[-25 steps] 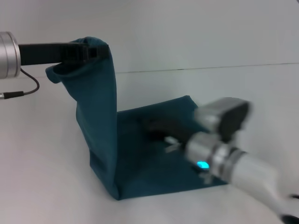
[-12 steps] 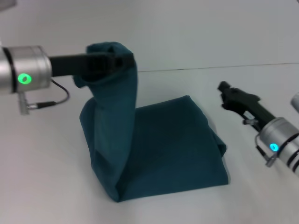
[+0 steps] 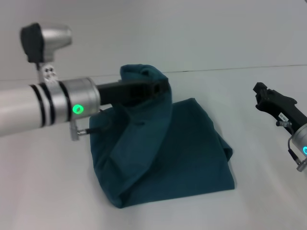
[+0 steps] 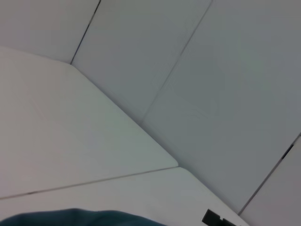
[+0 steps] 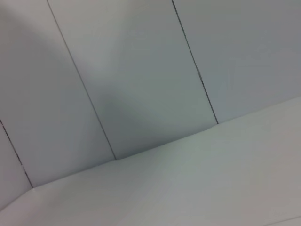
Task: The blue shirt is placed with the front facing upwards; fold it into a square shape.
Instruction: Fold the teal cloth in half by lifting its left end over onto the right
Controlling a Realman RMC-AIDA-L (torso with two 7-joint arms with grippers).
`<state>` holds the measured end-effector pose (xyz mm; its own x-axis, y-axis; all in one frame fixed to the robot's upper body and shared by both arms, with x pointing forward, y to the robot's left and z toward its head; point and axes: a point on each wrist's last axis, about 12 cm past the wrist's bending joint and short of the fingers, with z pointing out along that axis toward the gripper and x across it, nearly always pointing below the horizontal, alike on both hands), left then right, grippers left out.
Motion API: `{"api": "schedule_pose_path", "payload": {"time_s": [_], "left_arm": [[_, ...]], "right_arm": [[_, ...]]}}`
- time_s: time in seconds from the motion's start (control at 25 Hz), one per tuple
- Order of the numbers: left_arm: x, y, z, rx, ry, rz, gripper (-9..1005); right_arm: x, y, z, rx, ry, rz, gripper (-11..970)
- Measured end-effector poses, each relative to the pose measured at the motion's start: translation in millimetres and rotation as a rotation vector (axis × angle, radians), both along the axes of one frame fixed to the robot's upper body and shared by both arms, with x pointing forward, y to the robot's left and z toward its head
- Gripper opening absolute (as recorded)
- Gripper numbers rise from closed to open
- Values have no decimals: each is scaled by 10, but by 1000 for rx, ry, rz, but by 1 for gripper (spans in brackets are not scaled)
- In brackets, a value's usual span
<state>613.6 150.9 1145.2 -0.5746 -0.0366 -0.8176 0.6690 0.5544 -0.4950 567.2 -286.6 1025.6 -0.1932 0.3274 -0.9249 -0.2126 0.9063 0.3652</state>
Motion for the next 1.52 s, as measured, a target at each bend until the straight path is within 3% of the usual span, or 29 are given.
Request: {"api": "schedule_pose_path", "payload": {"time_s": [0.6,1.24,1.44,1.52], "left_arm": [[-67,-529,-483,49,23,-26,20],[-244,-791,-594,50,42,-111,25],[-254,-826,-574,53,31,-129,106],[-256,-832,-546,46,11,-137,182]], "right_arm": [[-54,-86,-37,-3,12,-30,23],[-63,-99,-42,-1,13,-37,26],[-56,-94,-38,-1,13,-35,27],[-60,-97,-40,0,14,-36,28]]}}
